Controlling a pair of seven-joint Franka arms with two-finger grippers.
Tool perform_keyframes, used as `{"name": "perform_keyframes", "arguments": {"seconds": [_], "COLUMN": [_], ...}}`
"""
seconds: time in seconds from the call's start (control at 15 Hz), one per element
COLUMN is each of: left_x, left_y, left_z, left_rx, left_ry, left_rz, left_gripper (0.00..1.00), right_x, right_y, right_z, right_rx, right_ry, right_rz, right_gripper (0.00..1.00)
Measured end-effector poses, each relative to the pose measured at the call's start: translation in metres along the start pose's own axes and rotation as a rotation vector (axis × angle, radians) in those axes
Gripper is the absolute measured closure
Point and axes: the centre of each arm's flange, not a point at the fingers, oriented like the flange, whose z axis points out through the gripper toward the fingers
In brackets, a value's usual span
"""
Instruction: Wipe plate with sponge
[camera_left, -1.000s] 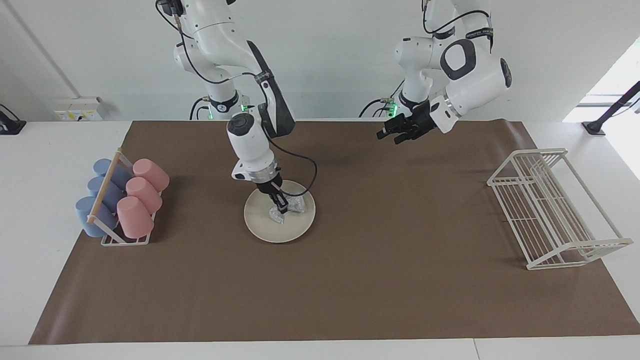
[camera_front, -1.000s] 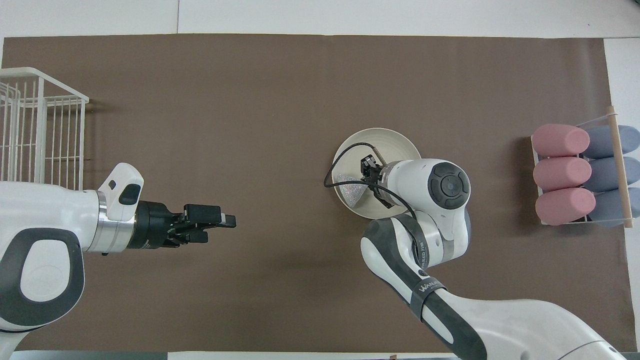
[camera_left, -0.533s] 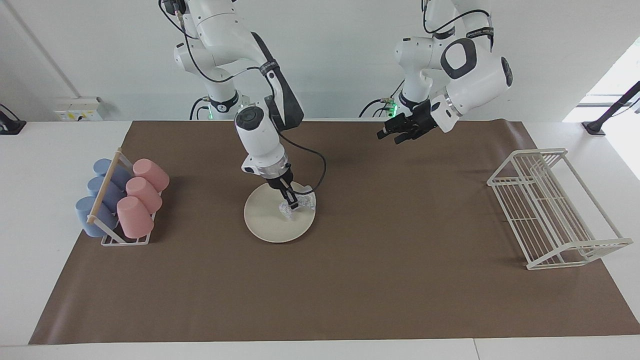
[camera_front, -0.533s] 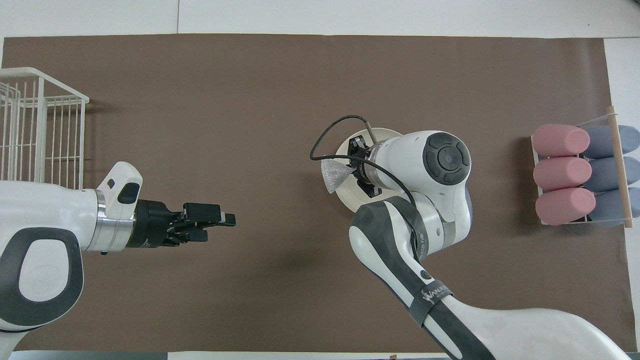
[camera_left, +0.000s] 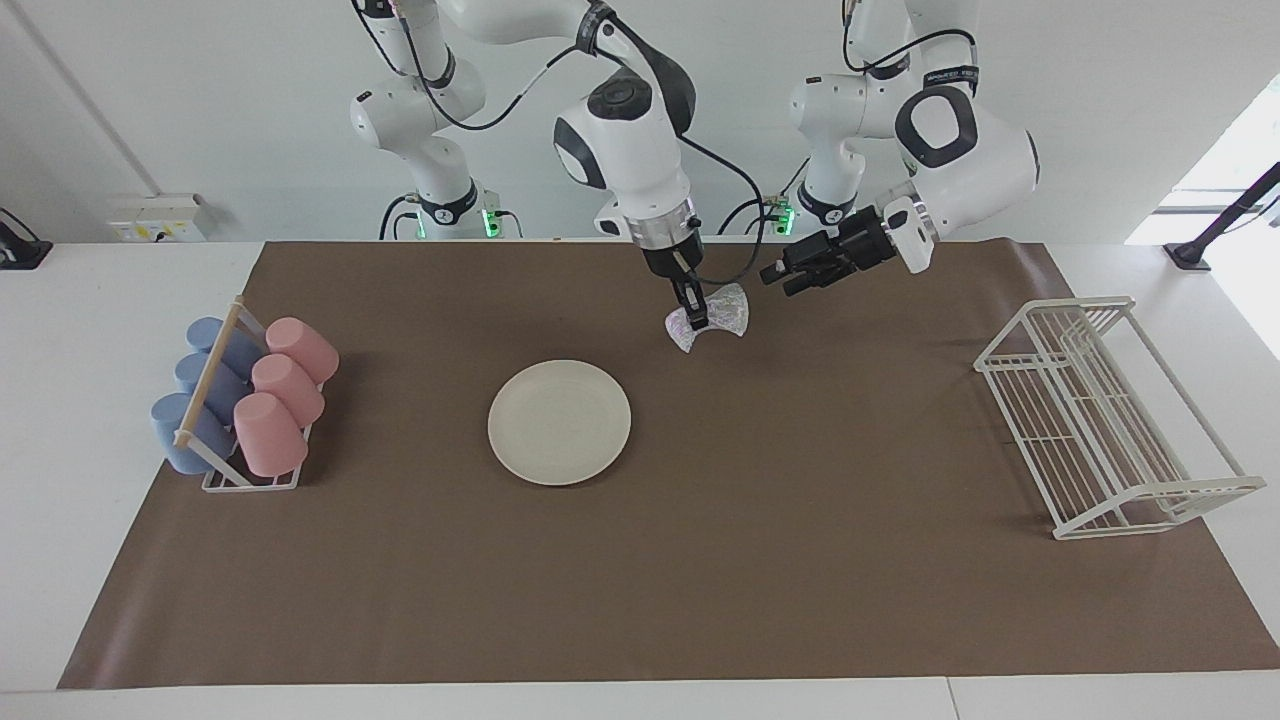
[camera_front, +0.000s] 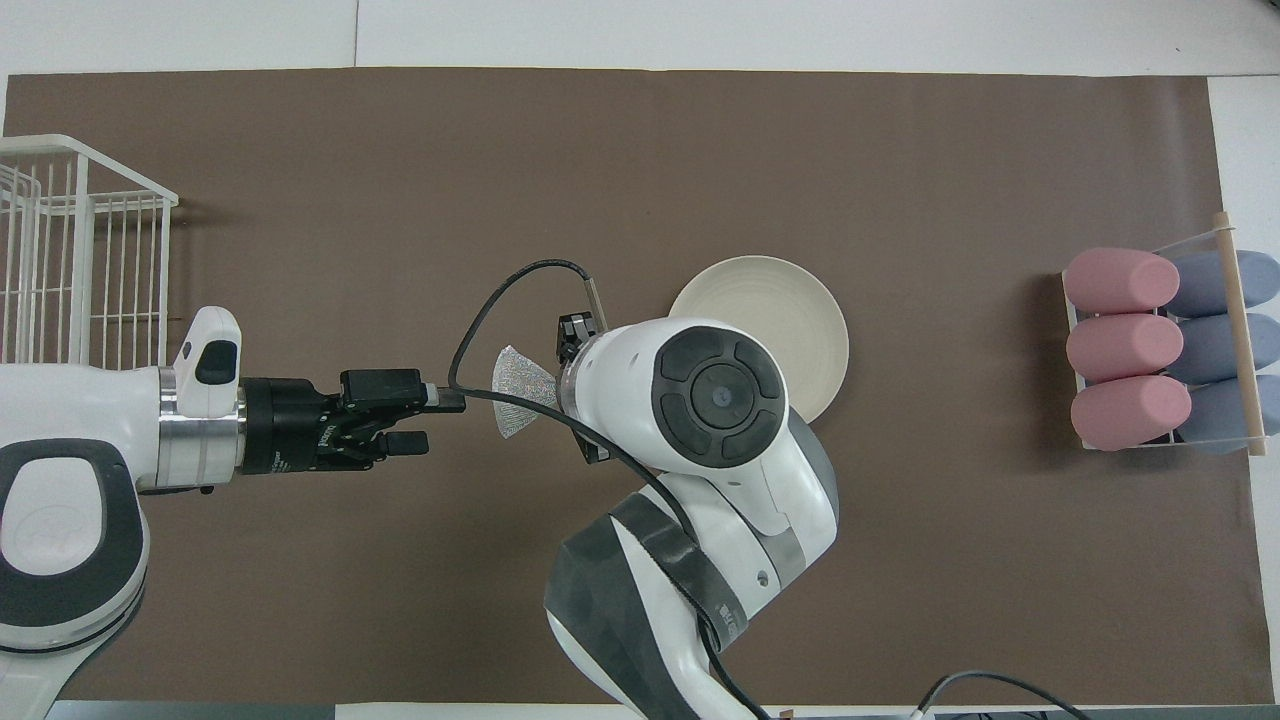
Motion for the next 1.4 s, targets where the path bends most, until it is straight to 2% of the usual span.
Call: {"name": "perform_keyframes", "arguments": {"seconds": [0.27, 0.47, 1.0, 1.13, 1.2, 1.27, 1.33, 1.4], "left_x": [0.022, 0.028, 0.025, 0.021, 0.020, 0.019, 0.018, 0.018], "left_y": [0.007, 0.026, 0.029, 0.033, 0.034, 0.035, 0.036, 0.036], "left_z": [0.007, 0.006, 0.031, 0.037, 0.039, 0.040, 0.041, 0.041], "left_rx": [-0.088, -0.125, -0.185, -0.189, -0.192, -0.194, -0.195, -0.195], "left_ry": [0.015, -0.018, -0.069, -0.081, -0.084, -0.087, -0.089, -0.090], "left_rz": [0.014, 0.029, 0.021, 0.024, 0.024, 0.025, 0.024, 0.023], "left_gripper": [0.00, 0.00, 0.02, 0.10, 0.23, 0.23, 0.29, 0.40], "right_x": [-0.006, -0.004, -0.004, -0.004, -0.003, -0.003, -0.003, -0.003], "right_y": [-0.001, -0.002, -0.002, -0.002, -0.002, -0.002, -0.003, -0.003], "right_z": [-0.014, -0.014, -0.013, -0.013, -0.013, -0.013, -0.013, -0.013], "right_rx": [0.005, 0.016, 0.017, 0.017, 0.017, 0.017, 0.017, 0.017], "right_ry": [0.026, 0.052, 0.056, 0.056, 0.057, 0.057, 0.057, 0.058], "right_rz": [-0.006, -0.023, -0.026, -0.026, -0.025, -0.025, -0.025, -0.024], "right_gripper": [0.89, 0.89, 0.89, 0.89, 0.89, 0.89, 0.89, 0.89]}}
